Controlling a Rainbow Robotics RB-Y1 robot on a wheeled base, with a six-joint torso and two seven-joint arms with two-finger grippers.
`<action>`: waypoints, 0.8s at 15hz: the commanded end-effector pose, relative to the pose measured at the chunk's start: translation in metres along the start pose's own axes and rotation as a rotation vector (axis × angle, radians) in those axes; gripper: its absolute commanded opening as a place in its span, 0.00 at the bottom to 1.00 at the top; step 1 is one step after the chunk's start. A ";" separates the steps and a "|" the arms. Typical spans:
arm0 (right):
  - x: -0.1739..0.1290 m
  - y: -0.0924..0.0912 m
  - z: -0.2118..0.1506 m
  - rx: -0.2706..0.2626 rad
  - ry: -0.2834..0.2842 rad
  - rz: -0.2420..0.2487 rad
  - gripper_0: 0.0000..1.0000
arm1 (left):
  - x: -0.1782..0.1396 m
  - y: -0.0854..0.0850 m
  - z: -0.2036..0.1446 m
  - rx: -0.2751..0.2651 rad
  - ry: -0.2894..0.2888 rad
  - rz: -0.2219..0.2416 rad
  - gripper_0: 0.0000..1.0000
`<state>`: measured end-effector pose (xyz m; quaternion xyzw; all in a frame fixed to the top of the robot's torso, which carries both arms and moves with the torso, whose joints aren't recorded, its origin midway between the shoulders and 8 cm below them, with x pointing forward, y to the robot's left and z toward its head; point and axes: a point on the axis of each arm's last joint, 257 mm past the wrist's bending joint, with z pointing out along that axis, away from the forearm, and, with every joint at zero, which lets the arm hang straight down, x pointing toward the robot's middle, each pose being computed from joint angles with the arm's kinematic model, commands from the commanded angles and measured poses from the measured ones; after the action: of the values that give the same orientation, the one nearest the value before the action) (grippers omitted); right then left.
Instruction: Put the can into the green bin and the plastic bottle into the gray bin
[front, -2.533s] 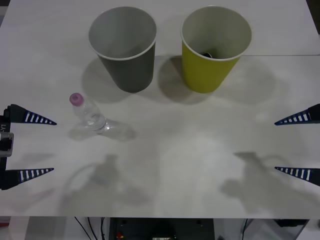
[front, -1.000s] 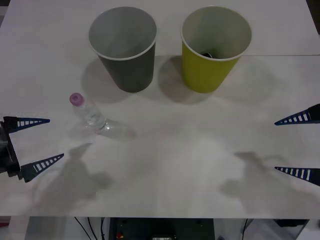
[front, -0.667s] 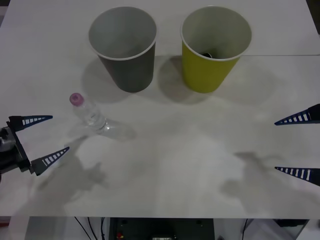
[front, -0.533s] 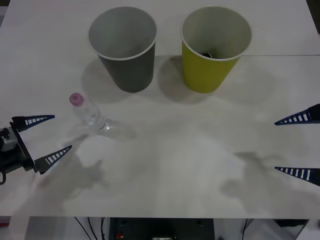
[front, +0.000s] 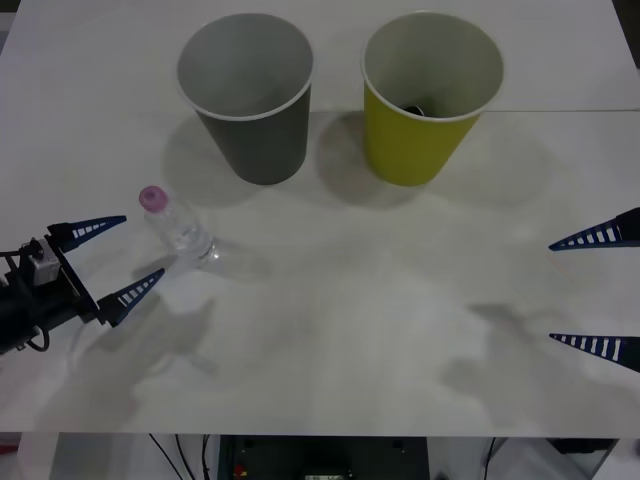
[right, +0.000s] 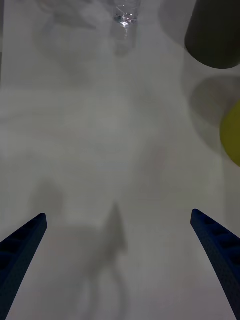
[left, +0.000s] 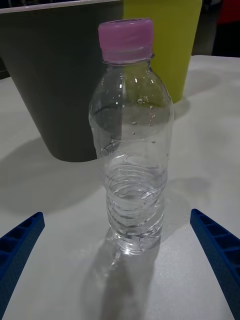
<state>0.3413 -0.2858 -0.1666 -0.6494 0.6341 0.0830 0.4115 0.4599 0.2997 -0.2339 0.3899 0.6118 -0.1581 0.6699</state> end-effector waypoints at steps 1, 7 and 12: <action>0.000 0.000 0.000 0.000 0.000 0.000 1.00 | -0.001 -0.004 0.014 -0.009 -0.016 -0.011 1.00; 0.000 0.000 0.000 0.000 0.000 0.000 1.00 | -0.006 -0.014 0.044 0.001 -0.037 -0.013 1.00; 0.000 0.000 0.000 0.000 0.000 0.000 1.00 | -0.010 -0.013 0.066 -0.005 -0.037 -0.009 1.00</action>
<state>0.3413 -0.2858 -0.1666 -0.6493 0.6342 0.0830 0.4115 0.4934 0.2432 -0.2327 0.3827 0.6009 -0.1671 0.6816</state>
